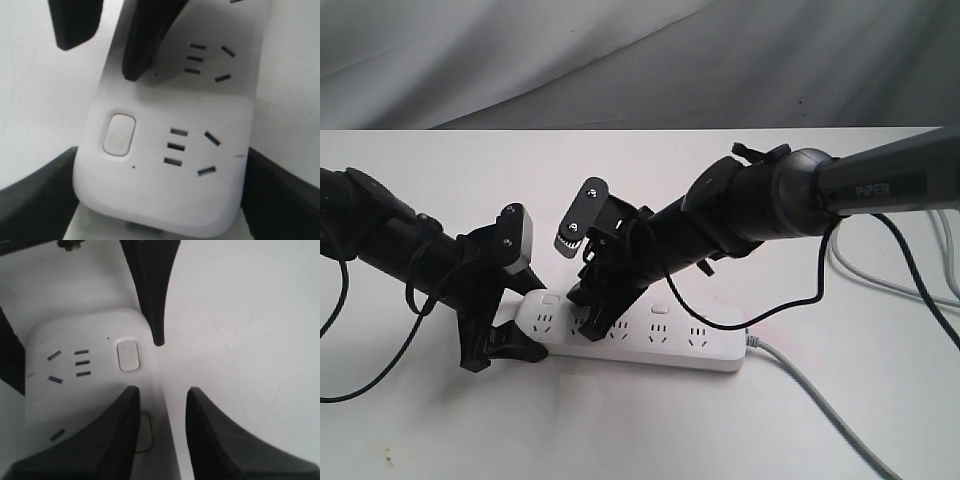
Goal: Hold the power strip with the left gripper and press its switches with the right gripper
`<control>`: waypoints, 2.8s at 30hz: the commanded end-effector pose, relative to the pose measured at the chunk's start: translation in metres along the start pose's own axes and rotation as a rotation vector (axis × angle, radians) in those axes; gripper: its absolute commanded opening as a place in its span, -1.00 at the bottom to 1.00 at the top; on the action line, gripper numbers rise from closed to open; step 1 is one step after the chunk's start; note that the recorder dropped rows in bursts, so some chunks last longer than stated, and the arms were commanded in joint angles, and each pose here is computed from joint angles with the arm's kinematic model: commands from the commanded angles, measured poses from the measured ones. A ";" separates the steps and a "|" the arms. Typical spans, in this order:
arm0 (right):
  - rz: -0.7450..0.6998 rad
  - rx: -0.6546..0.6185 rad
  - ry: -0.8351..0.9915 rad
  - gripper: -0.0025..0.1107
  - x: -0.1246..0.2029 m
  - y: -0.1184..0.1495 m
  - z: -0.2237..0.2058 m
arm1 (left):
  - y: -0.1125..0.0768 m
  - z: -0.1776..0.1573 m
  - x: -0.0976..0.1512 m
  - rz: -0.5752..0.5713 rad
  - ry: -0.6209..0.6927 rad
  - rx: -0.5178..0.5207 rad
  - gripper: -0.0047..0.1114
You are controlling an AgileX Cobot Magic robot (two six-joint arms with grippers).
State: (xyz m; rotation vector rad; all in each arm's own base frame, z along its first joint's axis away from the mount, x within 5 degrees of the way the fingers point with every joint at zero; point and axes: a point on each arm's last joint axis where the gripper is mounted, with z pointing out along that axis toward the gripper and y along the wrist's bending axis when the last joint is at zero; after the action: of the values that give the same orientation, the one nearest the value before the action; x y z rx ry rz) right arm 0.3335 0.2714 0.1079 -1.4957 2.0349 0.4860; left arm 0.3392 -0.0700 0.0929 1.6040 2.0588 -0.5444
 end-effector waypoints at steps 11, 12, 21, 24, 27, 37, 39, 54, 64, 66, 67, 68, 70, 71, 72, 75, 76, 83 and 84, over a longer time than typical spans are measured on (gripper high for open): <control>-0.056 -0.035 0.109 -0.42 0.024 0.000 0.010 | -0.001 0.002 0.000 -0.007 0.002 0.008 -0.05; -0.053 -0.034 0.112 -0.42 0.026 0.000 0.010 | -0.001 0.002 0.000 -0.007 0.002 0.008 -0.05; -0.040 -0.037 0.129 -0.42 0.033 0.000 0.013 | -0.001 0.002 0.000 -0.005 0.002 0.008 -0.05; -0.038 -0.040 0.134 -0.42 0.035 0.000 0.015 | -0.001 0.002 0.000 -0.005 0.002 0.008 -0.05; -0.034 -0.040 0.132 -0.42 0.035 0.000 0.015 | -0.001 0.002 0.000 -0.005 0.002 0.008 -0.05; -0.010 -0.018 0.075 -0.42 0.022 -0.001 0.005 | -0.001 0.002 0.000 -0.008 0.002 0.008 -0.05; -0.023 -0.002 0.047 -0.42 0.013 -0.002 -0.005 | -0.001 0.002 0.000 -0.008 0.002 0.008 -0.05; -0.060 0.045 -0.058 -0.42 -0.021 -0.002 -0.048 | -0.001 0.002 0.000 -0.005 0.002 0.008 -0.05; -0.002 0.023 -0.044 -0.42 -0.008 -0.006 -0.076 | -0.001 0.002 0.000 -0.009 0.002 0.008 -0.05; -0.002 0.025 -0.033 -0.42 -0.003 -0.004 -0.076 | -0.001 0.002 0.000 -0.009 0.002 0.008 -0.05; -0.005 0.023 -0.029 -0.42 -0.002 -0.003 -0.075 | -0.001 0.002 0.000 -0.009 0.002 0.008 -0.05; -0.016 0.023 -0.026 -0.42 -0.001 -0.003 -0.074 | -0.001 0.002 0.000 -0.009 0.002 0.008 -0.05; -0.026 0.032 -0.016 -0.42 0.002 -0.005 -0.070 | -0.001 0.002 0.000 -0.009 0.002 0.008 -0.05; -0.024 0.034 -0.014 -0.42 0.004 -0.006 -0.067 | -0.001 0.002 0.000 -0.005 0.002 0.008 -0.05; -0.026 0.031 -0.010 -0.42 0.005 -0.006 -0.066 | -0.001 0.002 0.000 -0.005 0.002 0.008 -0.05; -0.031 0.033 0.003 -0.42 0.009 -0.007 -0.060 | -0.001 0.002 0.000 -0.005 0.002 0.008 -0.05; -0.029 0.037 0.007 -0.42 0.010 -0.007 -0.059 | -0.001 0.002 0.000 -0.005 0.002 0.008 -0.05; -0.060 0.053 0.012 -0.42 0.012 -0.009 -0.055 | -0.001 0.002 0.000 -0.005 0.002 0.008 -0.05; -0.065 0.053 0.012 -0.42 0.012 -0.009 -0.055 | -0.001 0.002 0.000 -0.009 0.002 0.008 -0.05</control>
State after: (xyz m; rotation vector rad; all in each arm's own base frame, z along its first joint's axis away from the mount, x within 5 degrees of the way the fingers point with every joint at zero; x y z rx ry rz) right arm 0.3268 0.2288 0.1442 -1.5229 1.9970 0.4090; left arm 0.3391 -0.0701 0.0929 1.6044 2.0581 -0.5472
